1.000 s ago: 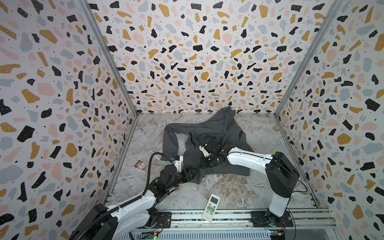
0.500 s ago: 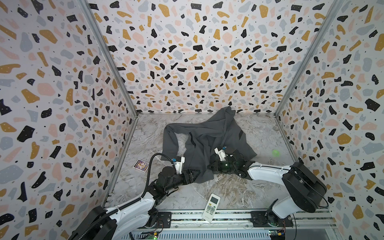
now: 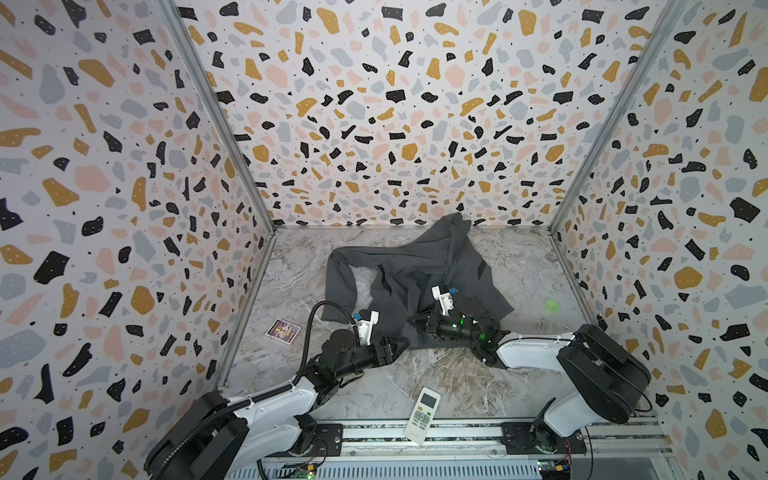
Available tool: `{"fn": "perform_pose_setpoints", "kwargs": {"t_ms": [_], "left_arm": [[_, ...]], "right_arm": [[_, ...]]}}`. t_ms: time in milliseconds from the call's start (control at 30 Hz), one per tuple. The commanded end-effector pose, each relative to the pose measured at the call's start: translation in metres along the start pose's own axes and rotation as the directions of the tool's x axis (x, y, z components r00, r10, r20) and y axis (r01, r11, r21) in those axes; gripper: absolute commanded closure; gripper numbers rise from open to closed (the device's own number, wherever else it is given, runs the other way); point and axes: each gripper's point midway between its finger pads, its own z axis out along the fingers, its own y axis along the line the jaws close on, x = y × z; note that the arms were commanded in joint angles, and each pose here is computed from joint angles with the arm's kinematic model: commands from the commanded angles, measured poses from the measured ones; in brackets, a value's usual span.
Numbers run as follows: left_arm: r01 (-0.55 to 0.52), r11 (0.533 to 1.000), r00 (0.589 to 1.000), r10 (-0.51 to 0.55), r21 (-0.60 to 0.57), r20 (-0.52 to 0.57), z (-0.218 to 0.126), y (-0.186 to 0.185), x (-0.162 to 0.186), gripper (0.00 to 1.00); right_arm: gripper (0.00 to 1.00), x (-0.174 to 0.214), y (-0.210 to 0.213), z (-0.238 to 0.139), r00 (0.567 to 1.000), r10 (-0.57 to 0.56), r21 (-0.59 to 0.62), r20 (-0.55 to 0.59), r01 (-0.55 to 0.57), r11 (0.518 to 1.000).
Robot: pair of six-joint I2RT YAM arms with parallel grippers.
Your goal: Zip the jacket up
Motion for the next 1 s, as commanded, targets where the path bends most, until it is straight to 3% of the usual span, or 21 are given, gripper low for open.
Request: {"fn": "perform_pose_setpoints", "kwargs": {"t_ms": [0,267,433,967], "left_arm": [[-0.026,0.996,0.999,0.023,0.081,0.041,0.003,-0.026,-0.015,0.28],[0.004,0.998,1.0,-0.006,0.065,0.024,0.009,-0.021,-0.014,0.37],[0.01,0.998,0.999,-0.012,0.063,0.031,0.011,-0.022,-0.017,0.49],[-0.011,1.0,1.0,0.011,-0.002,-0.008,0.014,-0.014,-0.014,0.44]], "right_arm": [[1.0,-0.001,0.018,0.004,1.0,-0.001,-0.072,0.029,0.003,0.997],[1.0,0.002,0.014,0.011,0.999,0.027,-0.081,0.025,-0.025,0.996],[1.0,0.006,0.013,0.016,0.999,0.028,-0.075,0.019,-0.026,0.997],[1.0,0.017,-0.004,0.022,1.0,0.026,0.005,0.009,-0.026,1.0]]}}
